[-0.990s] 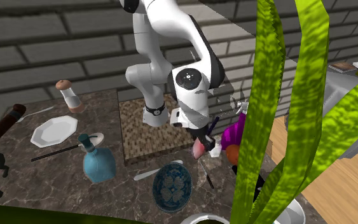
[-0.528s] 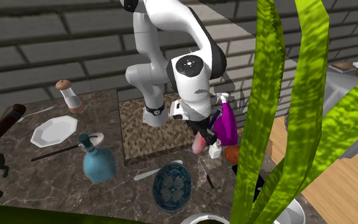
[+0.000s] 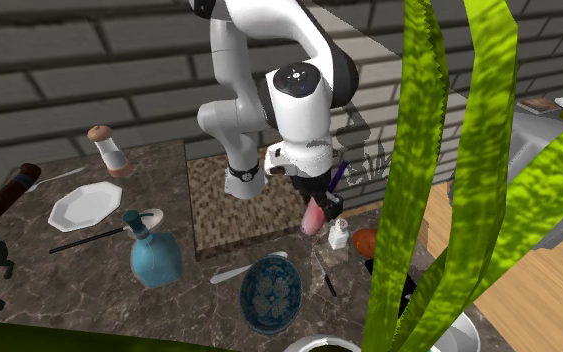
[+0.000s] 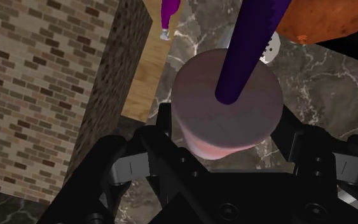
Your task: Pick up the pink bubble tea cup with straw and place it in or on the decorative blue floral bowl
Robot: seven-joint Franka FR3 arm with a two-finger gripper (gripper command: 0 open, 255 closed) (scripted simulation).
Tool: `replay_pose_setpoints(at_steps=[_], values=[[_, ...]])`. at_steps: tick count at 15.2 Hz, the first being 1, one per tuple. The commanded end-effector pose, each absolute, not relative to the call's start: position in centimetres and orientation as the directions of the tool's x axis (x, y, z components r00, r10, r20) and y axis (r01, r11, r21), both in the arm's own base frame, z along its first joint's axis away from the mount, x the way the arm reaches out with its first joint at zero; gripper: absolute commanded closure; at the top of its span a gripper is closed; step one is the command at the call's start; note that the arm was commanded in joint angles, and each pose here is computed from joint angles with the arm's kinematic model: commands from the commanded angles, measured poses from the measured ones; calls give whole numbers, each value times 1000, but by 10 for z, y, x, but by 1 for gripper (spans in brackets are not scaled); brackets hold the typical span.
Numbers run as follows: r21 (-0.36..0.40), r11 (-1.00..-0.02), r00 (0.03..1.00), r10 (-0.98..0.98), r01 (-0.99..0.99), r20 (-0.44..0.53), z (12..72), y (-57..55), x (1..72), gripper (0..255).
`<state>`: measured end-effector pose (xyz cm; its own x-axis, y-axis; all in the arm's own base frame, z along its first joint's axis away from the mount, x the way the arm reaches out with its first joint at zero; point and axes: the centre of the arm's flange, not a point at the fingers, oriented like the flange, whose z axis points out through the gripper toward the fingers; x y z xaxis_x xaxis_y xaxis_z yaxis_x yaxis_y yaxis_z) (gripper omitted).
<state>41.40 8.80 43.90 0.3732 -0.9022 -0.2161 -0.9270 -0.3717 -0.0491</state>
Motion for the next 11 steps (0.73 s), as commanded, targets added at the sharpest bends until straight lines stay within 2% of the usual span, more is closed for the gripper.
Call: replay_pose_setpoints(at_steps=[1,11], values=[[-49,-372,373,-902,-927,-216,442,72,425,255],[-49,-372,373,-902,-927,-216,442,-36,501,255]])
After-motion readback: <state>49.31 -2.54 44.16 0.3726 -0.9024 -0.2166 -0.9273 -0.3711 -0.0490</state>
